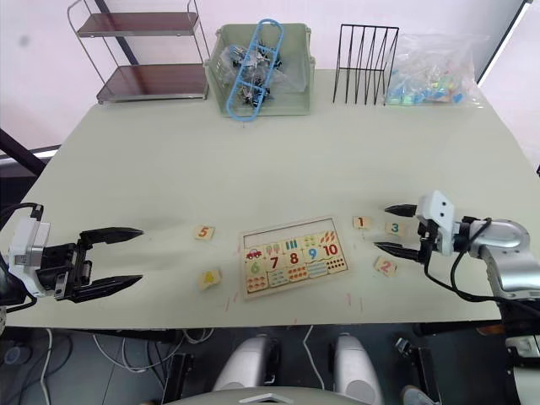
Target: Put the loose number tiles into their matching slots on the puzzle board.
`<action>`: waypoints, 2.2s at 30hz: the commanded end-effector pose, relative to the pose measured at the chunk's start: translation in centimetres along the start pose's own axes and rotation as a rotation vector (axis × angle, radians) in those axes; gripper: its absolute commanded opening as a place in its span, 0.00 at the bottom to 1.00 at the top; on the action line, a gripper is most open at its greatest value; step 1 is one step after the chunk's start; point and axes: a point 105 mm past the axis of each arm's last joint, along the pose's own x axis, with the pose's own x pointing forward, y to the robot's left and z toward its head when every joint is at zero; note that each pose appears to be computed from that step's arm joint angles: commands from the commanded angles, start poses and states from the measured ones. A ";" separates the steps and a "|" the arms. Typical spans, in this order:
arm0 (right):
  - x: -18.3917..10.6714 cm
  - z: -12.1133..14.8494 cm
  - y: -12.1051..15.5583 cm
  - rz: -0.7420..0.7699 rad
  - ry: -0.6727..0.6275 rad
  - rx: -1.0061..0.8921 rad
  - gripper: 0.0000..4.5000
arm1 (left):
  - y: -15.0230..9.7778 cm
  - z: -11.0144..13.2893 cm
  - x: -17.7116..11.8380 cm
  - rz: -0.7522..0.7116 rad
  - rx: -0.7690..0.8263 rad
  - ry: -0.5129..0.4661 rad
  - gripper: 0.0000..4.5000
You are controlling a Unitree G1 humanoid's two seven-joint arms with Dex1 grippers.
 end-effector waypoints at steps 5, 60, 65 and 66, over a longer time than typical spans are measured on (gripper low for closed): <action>1.2 0.8 -1.3 0.058 0.060 -0.050 0.99 | 0.0 0.5 -0.4 -0.023 0.048 -0.008 1.00; 6.4 9.5 0.4 0.234 0.244 -0.223 0.19 | 0.8 0.9 0.6 -0.020 0.069 -0.082 1.00; 8.6 12.0 1.6 0.256 0.229 -0.245 0.19 | 0.4 1.3 1.2 -0.045 0.080 -0.099 1.00; 9.1 12.4 1.7 0.255 0.257 -0.246 0.19 | 0.3 1.3 1.3 -0.047 0.082 -0.100 1.00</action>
